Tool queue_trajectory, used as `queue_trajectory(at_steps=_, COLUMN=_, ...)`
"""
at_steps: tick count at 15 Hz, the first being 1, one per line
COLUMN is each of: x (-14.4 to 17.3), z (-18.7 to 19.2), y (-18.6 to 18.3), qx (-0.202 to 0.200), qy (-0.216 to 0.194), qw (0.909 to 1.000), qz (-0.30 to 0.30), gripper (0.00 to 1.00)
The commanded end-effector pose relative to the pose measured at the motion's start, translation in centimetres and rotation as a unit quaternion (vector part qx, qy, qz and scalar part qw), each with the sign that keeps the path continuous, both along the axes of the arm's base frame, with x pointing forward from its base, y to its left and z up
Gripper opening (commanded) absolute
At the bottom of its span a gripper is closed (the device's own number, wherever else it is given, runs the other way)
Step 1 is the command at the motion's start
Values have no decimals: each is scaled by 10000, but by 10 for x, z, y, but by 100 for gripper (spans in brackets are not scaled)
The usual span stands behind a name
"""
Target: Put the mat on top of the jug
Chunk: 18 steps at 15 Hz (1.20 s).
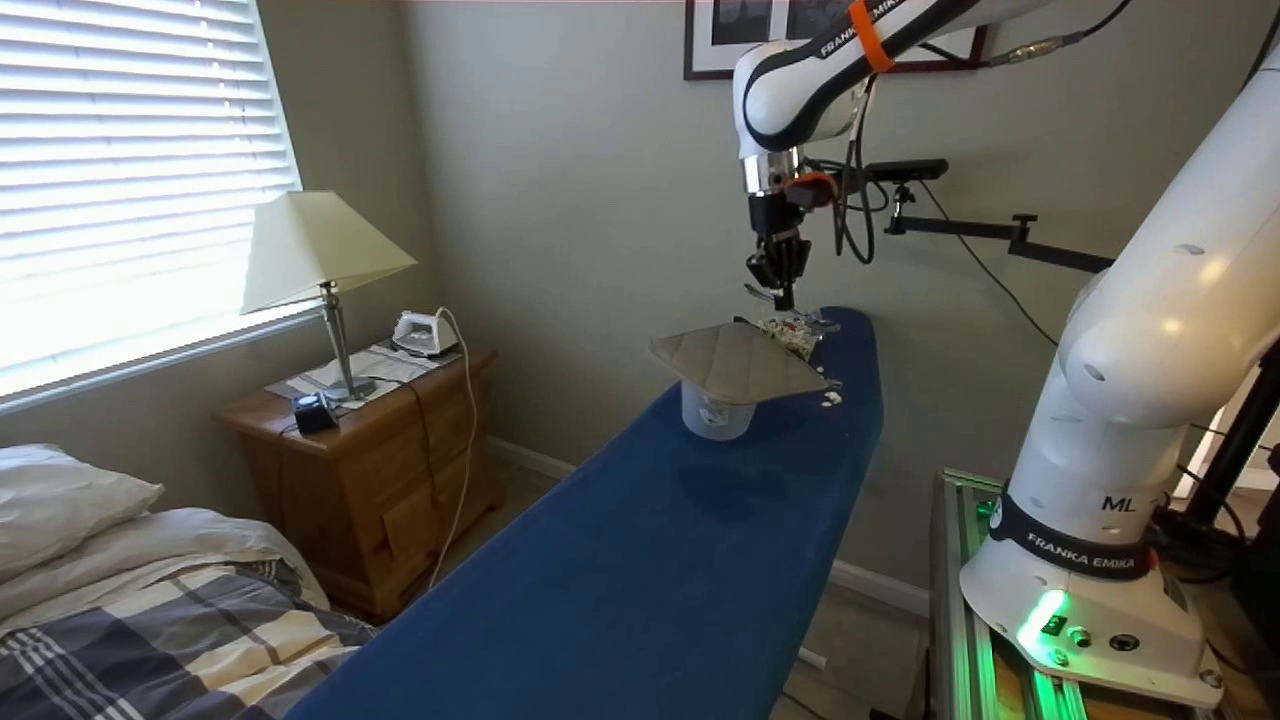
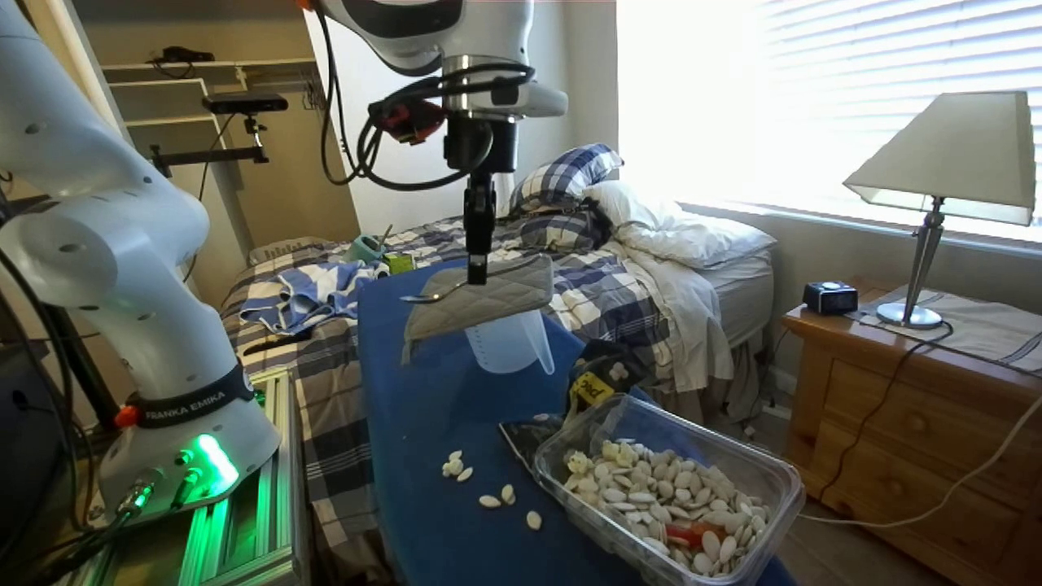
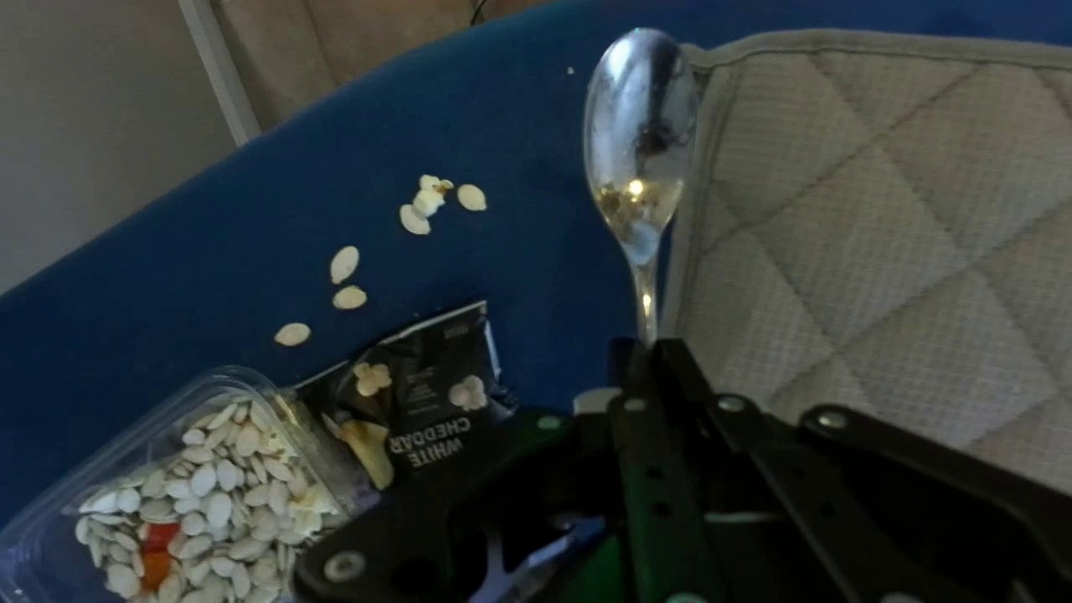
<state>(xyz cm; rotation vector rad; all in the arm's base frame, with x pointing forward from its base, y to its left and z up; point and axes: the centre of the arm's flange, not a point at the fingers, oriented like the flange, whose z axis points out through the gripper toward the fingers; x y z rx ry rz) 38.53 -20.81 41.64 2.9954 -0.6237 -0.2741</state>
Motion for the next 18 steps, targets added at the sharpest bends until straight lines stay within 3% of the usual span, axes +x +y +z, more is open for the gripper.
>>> queue_trajectory(at_steps=1, x=22, z=4, y=28, qx=175, qy=-318, qw=9993, qz=82, gripper=2)
queue_trajectory(at_steps=5, x=46, z=-7, y=49, qx=430, qy=-435, qw=9981, qz=70, gripper=2)
queue_trajectory(at_steps=11, x=78, z=-28, y=53, qx=838, qy=-592, qw=9946, qz=-146, gripper=2)
queue_trajectory(at_steps=18, x=94, z=-37, y=55, qx=1061, qy=-603, qw=9919, qz=-350, gripper=2)
